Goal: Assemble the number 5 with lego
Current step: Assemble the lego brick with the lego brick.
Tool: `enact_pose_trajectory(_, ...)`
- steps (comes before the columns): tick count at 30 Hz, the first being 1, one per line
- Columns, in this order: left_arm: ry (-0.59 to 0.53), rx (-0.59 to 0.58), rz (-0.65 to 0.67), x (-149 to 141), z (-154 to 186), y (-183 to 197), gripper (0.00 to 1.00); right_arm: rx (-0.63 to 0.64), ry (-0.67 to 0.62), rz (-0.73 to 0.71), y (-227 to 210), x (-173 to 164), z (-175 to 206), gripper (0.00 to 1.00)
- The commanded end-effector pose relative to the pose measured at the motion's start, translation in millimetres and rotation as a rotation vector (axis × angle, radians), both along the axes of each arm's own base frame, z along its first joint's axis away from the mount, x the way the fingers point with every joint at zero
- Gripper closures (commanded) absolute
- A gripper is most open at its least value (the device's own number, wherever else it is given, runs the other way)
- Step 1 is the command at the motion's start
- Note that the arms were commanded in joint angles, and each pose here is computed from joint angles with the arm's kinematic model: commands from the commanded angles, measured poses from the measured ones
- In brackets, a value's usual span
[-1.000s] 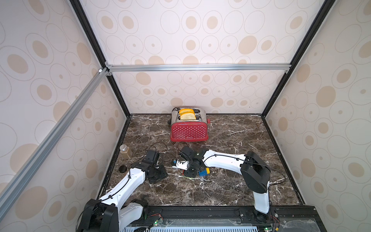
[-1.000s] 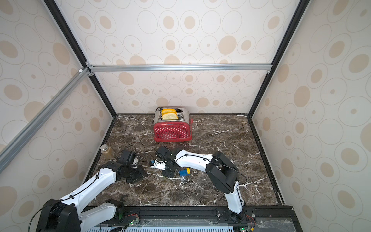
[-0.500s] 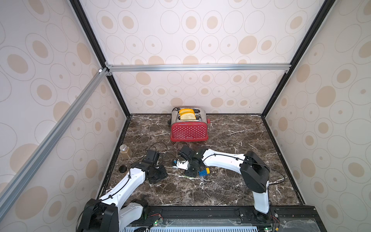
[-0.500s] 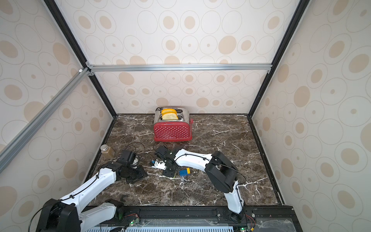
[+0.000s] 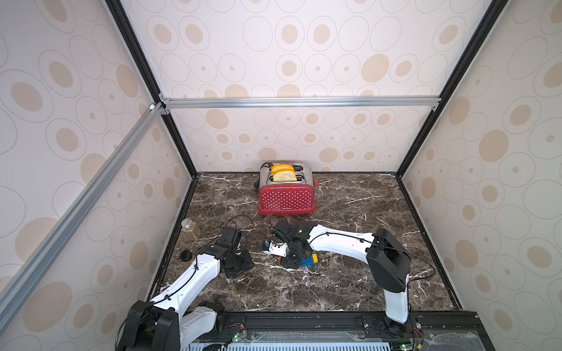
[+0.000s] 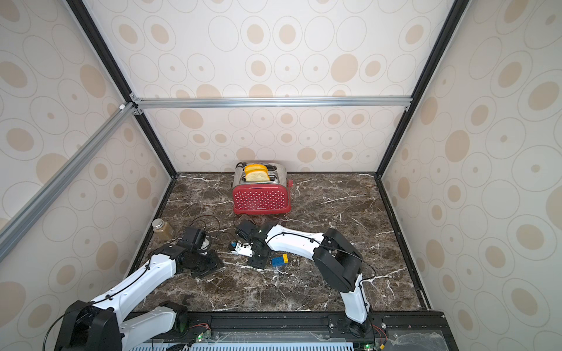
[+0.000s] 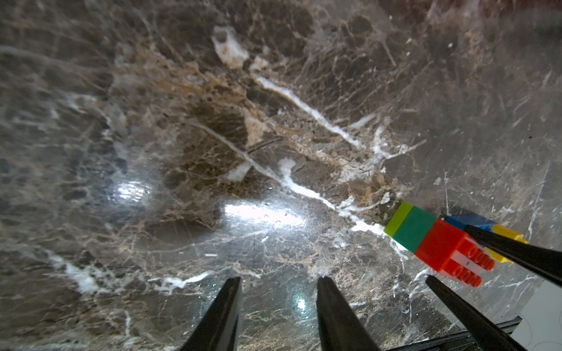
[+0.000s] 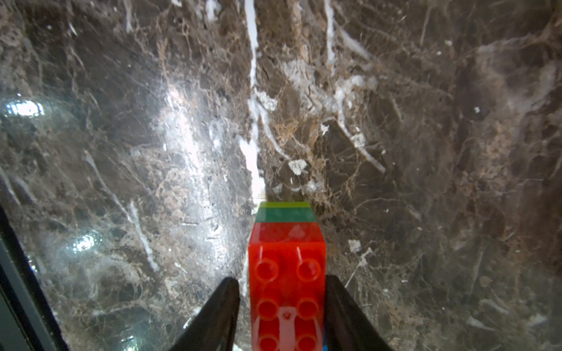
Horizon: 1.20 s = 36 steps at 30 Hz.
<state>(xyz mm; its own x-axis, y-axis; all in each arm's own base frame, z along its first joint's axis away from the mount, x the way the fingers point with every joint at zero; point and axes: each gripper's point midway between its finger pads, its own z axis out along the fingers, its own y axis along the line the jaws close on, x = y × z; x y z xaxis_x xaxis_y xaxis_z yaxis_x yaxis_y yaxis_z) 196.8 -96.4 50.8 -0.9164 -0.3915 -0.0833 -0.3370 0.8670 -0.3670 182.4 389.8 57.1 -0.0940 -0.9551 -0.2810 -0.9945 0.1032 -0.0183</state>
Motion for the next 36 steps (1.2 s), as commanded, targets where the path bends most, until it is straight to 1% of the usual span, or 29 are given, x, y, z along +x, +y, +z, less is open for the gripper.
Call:
enact_pose_trajectory(1,0.008,0.005,0.008,-0.5,-1.6,2.0,0.57,0.046,0.000,-0.012,6.6,0.8,15.3,0.50)
enact_pose_trajectory(12,0.006,0.004,0.007,-0.4,-1.7,1.9,0.57,0.050,0.029,-0.031,19.9,3.8,6.5,0.51)
enact_pose_trajectory(20,0.008,0.007,0.008,-0.7,-2.5,2.4,0.57,0.012,0.036,-0.044,18.4,5.4,-5.7,0.59)
enact_pose_trajectory(28,0.010,0.009,0.009,-0.8,-3.0,2.7,0.57,-0.002,0.056,-0.052,18.2,3.4,-13.7,0.77)
enact_pose_trajectory(36,0.009,0.009,0.010,-1.1,-2.6,2.9,0.57,-0.089,0.079,-0.061,7.9,1.5,-33.4,0.95)
